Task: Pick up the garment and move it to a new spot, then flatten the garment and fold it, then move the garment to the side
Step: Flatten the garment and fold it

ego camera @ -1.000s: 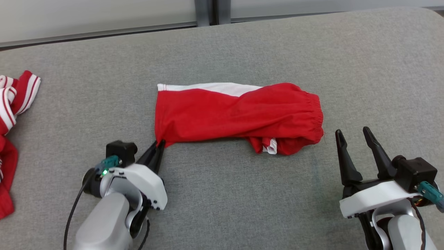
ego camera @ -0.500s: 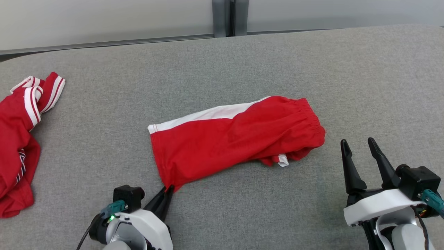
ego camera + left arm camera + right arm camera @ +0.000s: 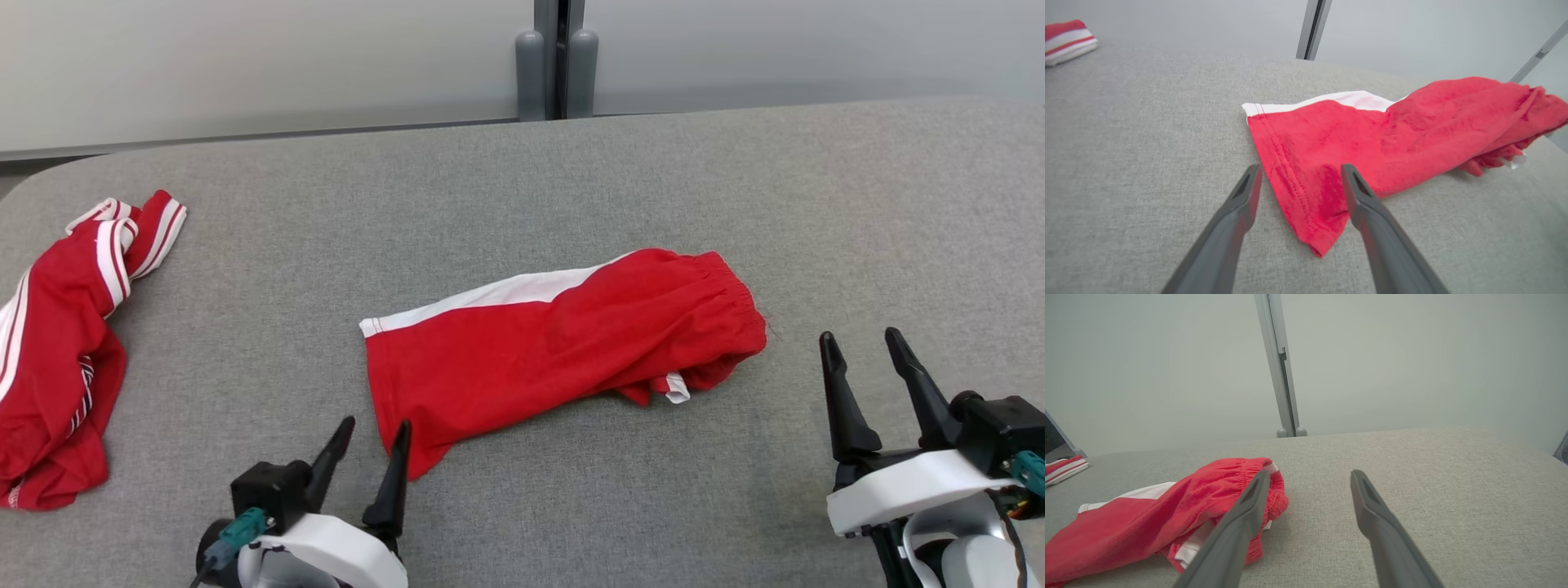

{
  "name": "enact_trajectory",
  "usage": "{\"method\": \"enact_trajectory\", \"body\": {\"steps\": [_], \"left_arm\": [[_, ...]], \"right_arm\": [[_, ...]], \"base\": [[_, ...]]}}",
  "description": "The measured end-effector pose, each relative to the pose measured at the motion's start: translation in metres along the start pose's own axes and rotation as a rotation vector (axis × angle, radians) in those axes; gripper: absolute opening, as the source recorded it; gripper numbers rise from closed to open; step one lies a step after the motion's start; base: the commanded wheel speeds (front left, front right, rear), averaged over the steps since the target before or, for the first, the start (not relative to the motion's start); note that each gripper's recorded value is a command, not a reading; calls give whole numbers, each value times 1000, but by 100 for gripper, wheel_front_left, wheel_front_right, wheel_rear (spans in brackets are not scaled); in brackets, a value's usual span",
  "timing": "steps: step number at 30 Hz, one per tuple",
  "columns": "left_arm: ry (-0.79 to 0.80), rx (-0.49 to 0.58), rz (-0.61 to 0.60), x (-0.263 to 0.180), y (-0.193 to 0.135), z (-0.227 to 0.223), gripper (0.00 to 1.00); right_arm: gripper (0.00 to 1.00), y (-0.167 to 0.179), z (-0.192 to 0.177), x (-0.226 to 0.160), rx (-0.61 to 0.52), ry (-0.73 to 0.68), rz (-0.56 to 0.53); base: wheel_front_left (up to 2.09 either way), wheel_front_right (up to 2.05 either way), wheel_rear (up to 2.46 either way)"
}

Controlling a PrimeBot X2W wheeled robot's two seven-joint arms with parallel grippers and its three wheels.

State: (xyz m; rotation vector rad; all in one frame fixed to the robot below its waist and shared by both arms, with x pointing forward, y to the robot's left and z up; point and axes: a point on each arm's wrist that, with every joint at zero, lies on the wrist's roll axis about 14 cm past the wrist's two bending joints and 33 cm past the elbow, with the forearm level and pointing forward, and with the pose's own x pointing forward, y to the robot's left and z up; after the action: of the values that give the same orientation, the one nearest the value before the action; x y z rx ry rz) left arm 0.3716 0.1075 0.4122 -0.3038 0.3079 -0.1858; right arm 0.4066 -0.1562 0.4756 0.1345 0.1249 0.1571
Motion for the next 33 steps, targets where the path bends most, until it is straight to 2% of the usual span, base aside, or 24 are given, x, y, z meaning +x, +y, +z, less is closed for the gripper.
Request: {"method": "enact_trajectory", "body": {"steps": [7, 13, 18, 33], "left_arm": [[-242, 85, 79, -3, 16, 71, 100], [-348, 181, 125, -13, 32, 107, 100], [-358, 223, 133, -18, 37, 112, 100], [-338, 221, 130, -15, 40, 107, 100]], "right_arm": [[100, 1, 18, -3, -32, -40, 5], [100, 6, 26, -7, -47, -53, 21], [100, 8, 27, -8, -52, -51, 27], [100, 12, 23, -4, -55, -29, 42]], "base": [[0, 0, 0], [0, 0, 0], [0, 0, 0], [0, 0, 0]]}}
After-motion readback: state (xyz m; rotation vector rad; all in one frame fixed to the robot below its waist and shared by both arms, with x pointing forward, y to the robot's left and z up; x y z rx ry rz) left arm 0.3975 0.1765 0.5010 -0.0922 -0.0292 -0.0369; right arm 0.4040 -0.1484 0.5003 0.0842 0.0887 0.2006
